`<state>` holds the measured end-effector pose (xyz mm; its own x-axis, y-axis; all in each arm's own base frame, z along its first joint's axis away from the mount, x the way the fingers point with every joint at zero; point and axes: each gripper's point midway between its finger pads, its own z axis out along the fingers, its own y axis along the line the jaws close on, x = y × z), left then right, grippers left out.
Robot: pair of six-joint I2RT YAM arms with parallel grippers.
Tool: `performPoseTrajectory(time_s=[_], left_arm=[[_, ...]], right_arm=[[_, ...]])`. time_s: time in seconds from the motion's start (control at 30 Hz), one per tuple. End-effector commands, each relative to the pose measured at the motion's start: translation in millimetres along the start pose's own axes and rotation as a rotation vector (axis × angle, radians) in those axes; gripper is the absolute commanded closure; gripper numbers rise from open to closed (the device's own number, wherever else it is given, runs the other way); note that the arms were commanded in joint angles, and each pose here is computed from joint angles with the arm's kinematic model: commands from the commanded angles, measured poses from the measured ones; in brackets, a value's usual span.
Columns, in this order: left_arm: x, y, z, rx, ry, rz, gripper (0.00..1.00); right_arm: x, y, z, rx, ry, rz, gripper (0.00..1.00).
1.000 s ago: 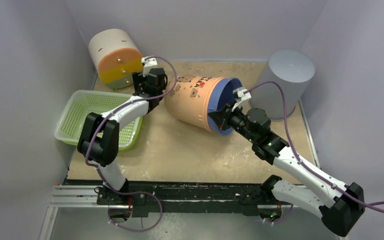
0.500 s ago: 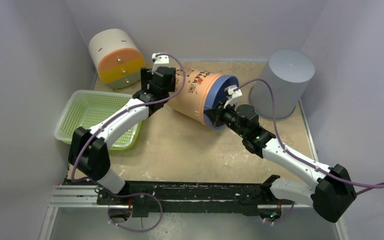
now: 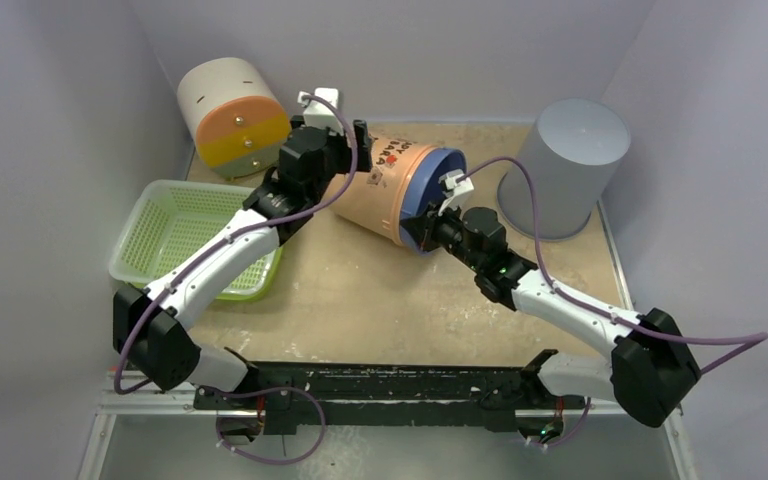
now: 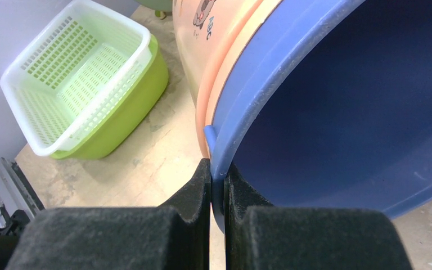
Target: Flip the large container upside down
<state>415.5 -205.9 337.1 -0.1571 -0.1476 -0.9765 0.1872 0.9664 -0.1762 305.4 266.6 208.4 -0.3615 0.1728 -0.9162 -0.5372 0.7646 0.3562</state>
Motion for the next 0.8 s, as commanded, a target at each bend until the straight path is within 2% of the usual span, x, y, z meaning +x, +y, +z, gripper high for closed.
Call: performPoseTrajectory(time_s=[0.0,0.27,0.4,0.5,0.77], left_arm=[[11,-45,3,0.184,-0.004,0.027,0.16],[22,-73,-5,0.31,-0.009,0.043,0.16],[27,-91,-16,0.429,-0.008,0.054,0.16],[42,-99,-19,0.488,0.027,0.096,0.16],[89,-91,-6,0.455,0.141,0.178,0.16]], right_arm=[[-9,13,7,-0.06,-0.022,-0.016,1.0],[-6,14,13,-0.068,-0.013,-0.012,1.0],[-3,13,15,-0.066,-0.01,-0.008,1.0],[-3,13,17,-0.069,-0.007,-0.009,1.0],[-8,17,16,-0.085,-0.018,-0.008,1.0]])
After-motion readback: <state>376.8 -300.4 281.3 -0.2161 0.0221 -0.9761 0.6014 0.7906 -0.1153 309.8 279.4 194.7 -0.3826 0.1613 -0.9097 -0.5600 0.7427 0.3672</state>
